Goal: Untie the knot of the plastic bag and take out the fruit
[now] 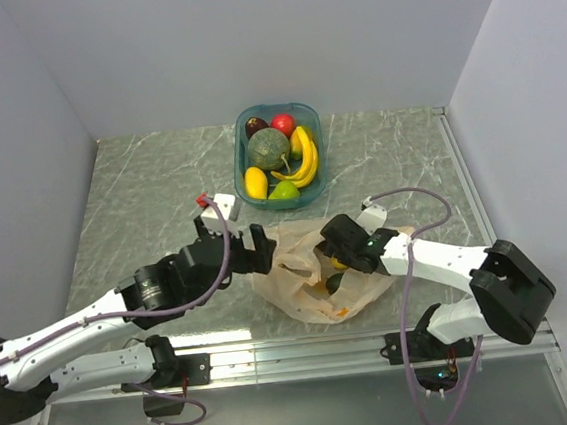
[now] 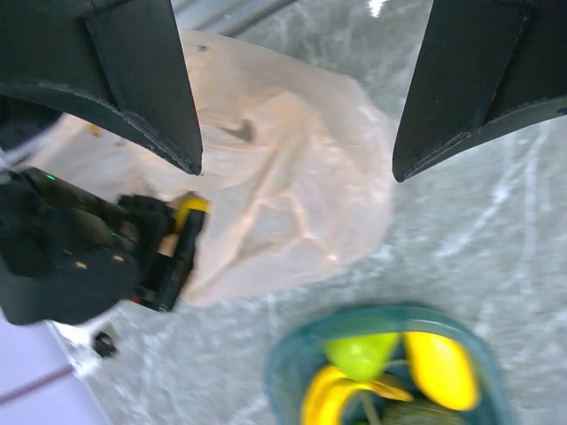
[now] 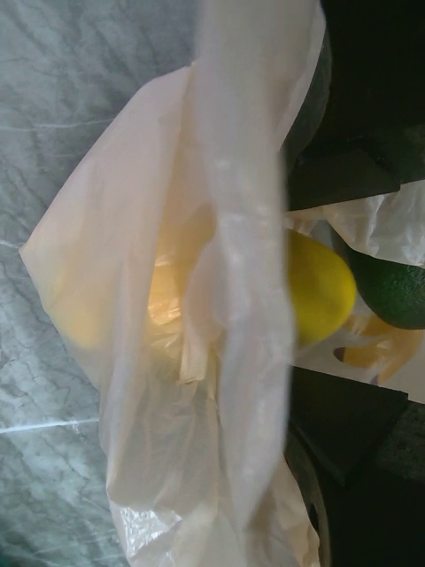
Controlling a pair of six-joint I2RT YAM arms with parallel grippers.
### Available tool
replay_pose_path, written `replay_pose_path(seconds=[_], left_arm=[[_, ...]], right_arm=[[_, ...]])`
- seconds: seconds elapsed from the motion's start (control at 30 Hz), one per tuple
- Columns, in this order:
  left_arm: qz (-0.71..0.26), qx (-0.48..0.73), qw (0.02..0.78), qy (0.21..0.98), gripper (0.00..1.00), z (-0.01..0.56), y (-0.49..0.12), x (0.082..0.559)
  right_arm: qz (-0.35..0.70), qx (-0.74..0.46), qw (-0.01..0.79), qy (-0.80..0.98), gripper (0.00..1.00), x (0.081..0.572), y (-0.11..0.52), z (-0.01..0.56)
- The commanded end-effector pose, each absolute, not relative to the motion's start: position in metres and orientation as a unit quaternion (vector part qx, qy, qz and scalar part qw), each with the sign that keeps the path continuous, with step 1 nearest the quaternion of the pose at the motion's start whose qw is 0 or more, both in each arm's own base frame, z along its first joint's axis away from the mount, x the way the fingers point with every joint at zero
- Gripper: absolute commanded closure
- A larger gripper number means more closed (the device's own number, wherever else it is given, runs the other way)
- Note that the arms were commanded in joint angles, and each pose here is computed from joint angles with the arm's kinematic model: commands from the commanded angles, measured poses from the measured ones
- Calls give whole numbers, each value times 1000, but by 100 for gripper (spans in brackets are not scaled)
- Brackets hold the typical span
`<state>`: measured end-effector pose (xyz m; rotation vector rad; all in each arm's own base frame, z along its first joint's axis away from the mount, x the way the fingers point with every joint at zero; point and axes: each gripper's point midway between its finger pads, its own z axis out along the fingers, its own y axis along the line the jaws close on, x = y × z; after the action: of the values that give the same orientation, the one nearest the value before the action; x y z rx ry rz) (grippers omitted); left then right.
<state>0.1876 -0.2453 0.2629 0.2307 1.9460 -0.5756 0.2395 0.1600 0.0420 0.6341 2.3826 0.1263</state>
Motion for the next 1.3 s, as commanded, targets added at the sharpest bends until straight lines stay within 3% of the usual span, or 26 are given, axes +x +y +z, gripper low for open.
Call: replay_pose_path(seconds=[0.0, 0.4, 0.7, 0.8, 0.87, 0.9, 1.0, 1.27], left_arm=[[-206, 80, 538, 814, 6, 258, -220, 201], [-178, 85, 543, 816, 6, 243, -209, 216], [-204, 80, 521, 825, 5, 231, -217, 209], [-207, 80, 511, 830, 6, 224, -220, 208], [-205, 81, 505, 834, 6, 219, -221, 207], [-204, 81, 503, 836, 7, 218, -222, 208], [-197, 82, 503, 838, 7, 217, -222, 209], [-190, 83, 511, 834, 7, 222, -224, 214]], right_arm=[[48, 243, 342, 907, 24, 252, 162, 43], [43, 209, 390, 896, 19, 261, 155, 68], [16, 203, 373, 905, 18, 264, 157, 42], [13, 195, 371, 908, 31, 262, 155, 38], [14, 191, 373, 908, 50, 260, 153, 43], [10, 182, 372, 910, 64, 258, 151, 46], [19, 162, 385, 909, 78, 256, 149, 65], [133, 74, 384, 910, 95, 233, 171, 112]])
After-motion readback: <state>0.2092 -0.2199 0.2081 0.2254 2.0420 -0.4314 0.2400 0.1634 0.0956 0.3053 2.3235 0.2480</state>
